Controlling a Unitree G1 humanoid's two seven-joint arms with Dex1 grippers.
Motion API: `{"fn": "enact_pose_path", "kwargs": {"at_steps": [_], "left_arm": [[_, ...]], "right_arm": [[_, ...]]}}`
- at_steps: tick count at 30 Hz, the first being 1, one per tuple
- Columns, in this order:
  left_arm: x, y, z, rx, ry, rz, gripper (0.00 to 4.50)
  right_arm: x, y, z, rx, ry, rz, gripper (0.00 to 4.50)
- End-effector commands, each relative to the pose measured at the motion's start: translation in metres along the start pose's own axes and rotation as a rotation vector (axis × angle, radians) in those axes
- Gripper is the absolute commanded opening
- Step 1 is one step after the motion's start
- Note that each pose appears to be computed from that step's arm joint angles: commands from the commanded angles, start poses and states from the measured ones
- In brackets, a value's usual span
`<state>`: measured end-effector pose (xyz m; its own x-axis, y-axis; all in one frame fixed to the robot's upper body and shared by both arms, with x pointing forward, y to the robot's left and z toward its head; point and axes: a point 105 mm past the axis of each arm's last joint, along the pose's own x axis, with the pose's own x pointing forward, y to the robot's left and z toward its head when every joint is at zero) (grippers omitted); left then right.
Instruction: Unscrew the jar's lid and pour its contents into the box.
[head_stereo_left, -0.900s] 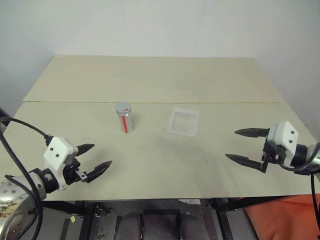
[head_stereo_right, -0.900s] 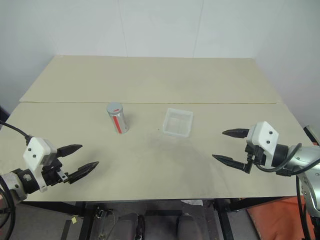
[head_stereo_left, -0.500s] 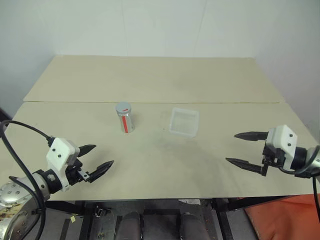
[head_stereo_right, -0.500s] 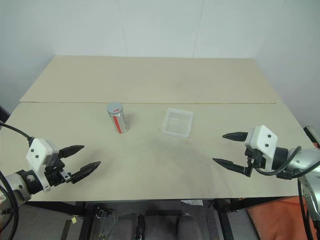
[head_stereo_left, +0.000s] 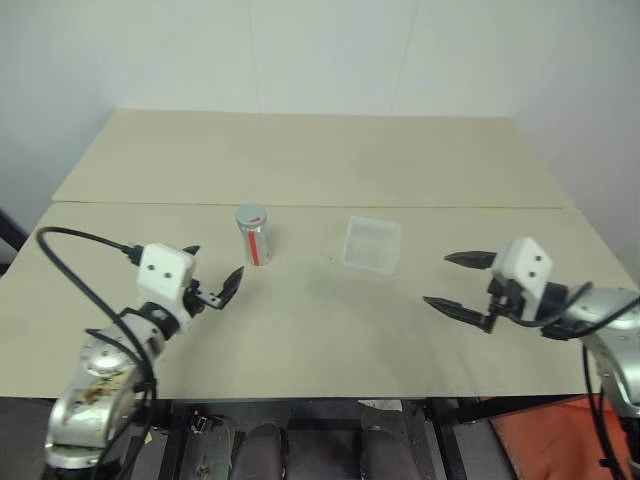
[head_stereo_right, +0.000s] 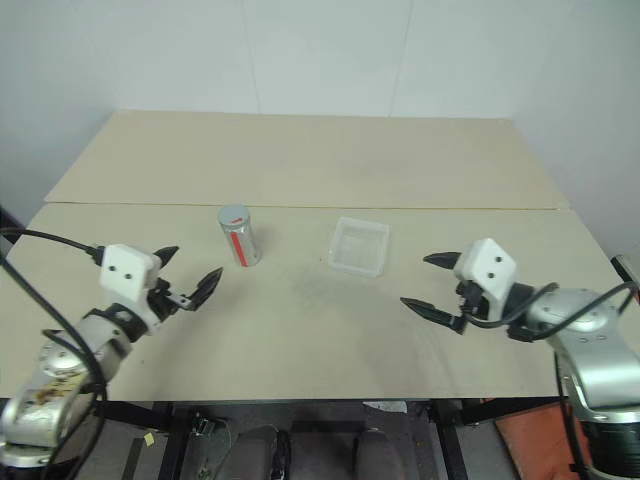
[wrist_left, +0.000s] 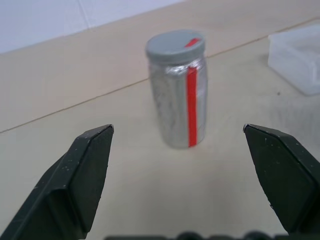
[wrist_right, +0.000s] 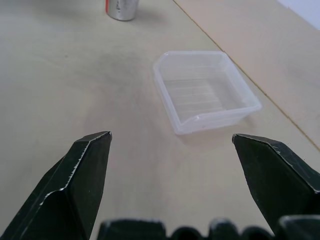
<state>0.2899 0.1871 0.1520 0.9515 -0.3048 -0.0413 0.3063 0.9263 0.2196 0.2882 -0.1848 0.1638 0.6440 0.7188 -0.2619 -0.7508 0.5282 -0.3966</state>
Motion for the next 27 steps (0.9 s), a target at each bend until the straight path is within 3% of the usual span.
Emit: {"fn": "enact_pose_path", "kwargs": {"at_steps": [1,8,15,27], "left_arm": [[0.007,-0.007,0.008,0.042,-0.039,0.051,4.50],[0.020,-0.005,0.000,0.034,-0.049,0.200,4.50],[0.025,-0.021,-0.006,-0.128,-0.138,0.188,4.50],[0.046,-0.030,-0.022,-0.105,-0.215,0.219,4.50]], "right_arm": [[0.013,-0.004,0.018,-0.046,-0.043,-0.057,4.47],[0.026,0.005,0.025,-0.038,-0.076,-0.060,4.47],[0.028,0.001,0.024,-0.042,-0.066,-0.083,4.47],[0.029,0.004,0.026,-0.081,-0.055,-0.075,4.47]]}}
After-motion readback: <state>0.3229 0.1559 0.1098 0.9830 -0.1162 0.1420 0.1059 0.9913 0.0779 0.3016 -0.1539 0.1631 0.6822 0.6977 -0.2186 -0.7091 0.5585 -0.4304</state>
